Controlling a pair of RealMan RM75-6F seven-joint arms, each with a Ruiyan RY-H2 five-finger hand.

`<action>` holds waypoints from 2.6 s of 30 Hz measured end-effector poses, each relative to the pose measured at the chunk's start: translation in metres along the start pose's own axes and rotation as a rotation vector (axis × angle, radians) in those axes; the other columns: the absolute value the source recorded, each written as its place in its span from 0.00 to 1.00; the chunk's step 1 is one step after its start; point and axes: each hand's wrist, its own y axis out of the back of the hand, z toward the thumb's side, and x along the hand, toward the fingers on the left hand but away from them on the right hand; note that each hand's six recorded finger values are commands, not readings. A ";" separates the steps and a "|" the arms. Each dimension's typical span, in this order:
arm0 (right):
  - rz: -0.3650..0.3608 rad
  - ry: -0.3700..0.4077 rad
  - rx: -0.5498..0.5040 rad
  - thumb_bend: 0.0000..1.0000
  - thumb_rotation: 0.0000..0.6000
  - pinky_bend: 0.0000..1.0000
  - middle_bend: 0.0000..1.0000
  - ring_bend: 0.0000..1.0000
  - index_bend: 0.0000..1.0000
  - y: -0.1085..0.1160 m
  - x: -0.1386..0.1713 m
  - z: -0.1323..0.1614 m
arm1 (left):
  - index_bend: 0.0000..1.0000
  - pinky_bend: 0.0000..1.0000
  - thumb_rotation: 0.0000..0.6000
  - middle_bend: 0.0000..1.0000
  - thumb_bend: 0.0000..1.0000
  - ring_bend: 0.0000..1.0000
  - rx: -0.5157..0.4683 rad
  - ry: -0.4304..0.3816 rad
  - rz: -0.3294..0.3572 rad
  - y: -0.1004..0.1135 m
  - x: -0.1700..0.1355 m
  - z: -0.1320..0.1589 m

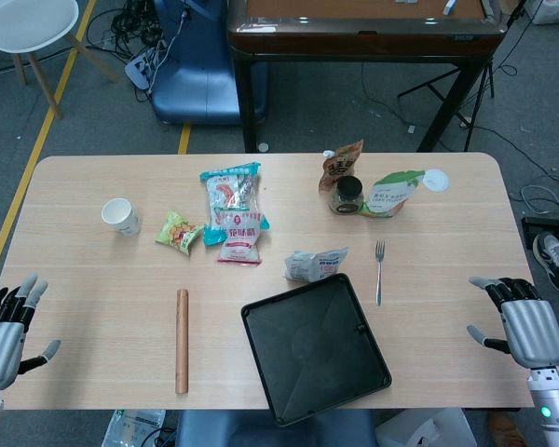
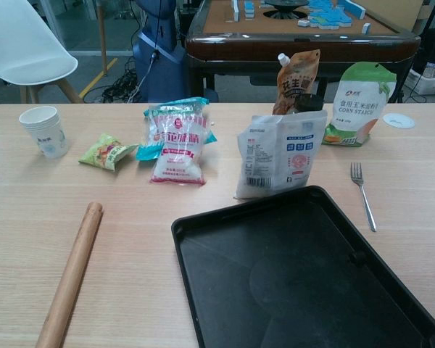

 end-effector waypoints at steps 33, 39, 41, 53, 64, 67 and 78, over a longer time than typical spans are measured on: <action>0.208 0.082 -0.162 0.13 1.00 0.22 0.32 0.25 0.28 -0.026 -0.092 0.024 | 0.07 0.03 1.00 0.03 0.20 0.09 0.005 0.007 0.015 0.007 -0.009 0.000; 0.268 0.143 -0.220 0.06 1.00 0.22 0.31 0.20 0.28 -0.045 -0.133 0.050 | 0.07 0.03 1.00 0.03 0.20 0.09 0.004 0.000 0.018 0.008 -0.009 0.003; 0.283 0.172 -0.243 0.04 1.00 0.22 0.30 0.19 0.27 -0.052 -0.146 0.064 | 0.07 0.03 1.00 0.03 0.20 0.09 0.003 0.000 0.019 0.009 -0.010 0.003; 0.335 0.311 -0.302 0.01 1.00 0.22 0.28 0.16 0.25 -0.083 -0.185 0.127 | 0.07 0.03 1.00 0.03 0.20 0.09 0.005 0.015 0.020 0.010 -0.013 0.002; 0.329 0.381 -0.354 0.00 1.00 0.22 0.28 0.16 0.25 -0.107 -0.199 0.160 | 0.07 0.03 1.00 0.03 0.20 0.09 0.009 0.022 0.015 0.011 -0.014 0.000; 0.327 0.390 -0.371 0.00 1.00 0.22 0.28 0.16 0.25 -0.113 -0.201 0.164 | 0.07 0.03 1.00 0.03 0.20 0.09 0.010 0.022 0.015 0.011 -0.014 0.000; 0.322 0.414 -0.443 0.00 1.00 0.22 0.29 0.16 0.25 -0.134 -0.207 0.177 | 0.07 0.03 1.00 0.03 0.20 0.09 0.017 0.021 0.016 0.014 -0.014 0.002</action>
